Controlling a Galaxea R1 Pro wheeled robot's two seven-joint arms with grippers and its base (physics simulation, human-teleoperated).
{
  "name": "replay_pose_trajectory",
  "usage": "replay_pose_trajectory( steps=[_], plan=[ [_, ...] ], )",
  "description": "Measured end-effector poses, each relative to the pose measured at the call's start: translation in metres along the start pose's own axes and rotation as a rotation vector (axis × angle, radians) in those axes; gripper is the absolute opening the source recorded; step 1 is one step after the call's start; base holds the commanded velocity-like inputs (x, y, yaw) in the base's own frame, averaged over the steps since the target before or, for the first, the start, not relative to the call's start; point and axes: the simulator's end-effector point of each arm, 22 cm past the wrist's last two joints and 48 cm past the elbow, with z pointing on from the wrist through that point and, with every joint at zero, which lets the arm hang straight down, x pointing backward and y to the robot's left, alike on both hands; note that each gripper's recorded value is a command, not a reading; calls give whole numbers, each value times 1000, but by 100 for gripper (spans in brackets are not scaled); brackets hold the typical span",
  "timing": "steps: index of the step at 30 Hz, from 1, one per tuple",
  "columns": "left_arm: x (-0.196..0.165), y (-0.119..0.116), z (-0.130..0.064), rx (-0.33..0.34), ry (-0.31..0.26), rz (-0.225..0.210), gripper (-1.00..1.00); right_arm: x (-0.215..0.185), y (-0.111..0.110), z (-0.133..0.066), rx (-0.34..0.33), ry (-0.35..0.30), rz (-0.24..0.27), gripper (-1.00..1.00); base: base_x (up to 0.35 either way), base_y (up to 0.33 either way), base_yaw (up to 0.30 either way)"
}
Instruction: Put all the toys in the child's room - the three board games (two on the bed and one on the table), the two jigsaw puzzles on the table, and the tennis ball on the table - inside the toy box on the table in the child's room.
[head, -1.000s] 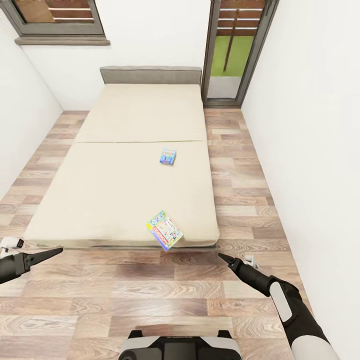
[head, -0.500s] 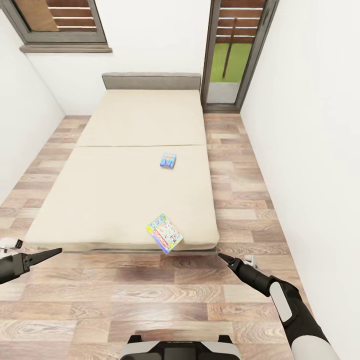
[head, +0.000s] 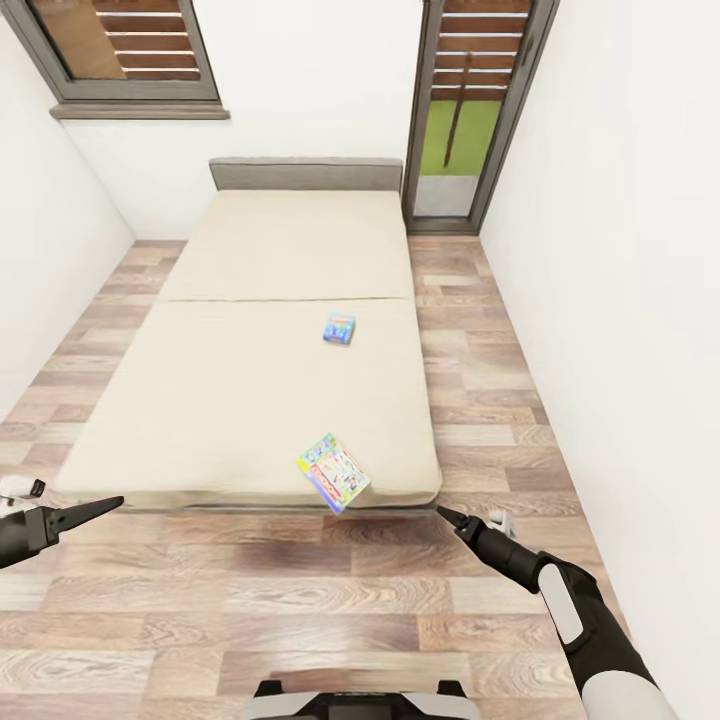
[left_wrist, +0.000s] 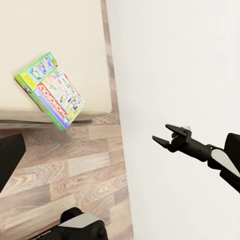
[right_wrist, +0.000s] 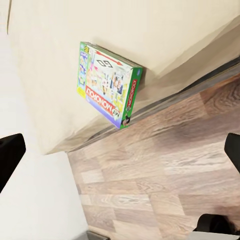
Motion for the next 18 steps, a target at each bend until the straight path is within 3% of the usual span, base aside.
replay_pose_trajectory(
  steps=[18],
  plan=[
    [-6,-11,-6,11,-18,23,100,-8,14,-4,-18,-17,-19,100,0,33,0]
  ],
)
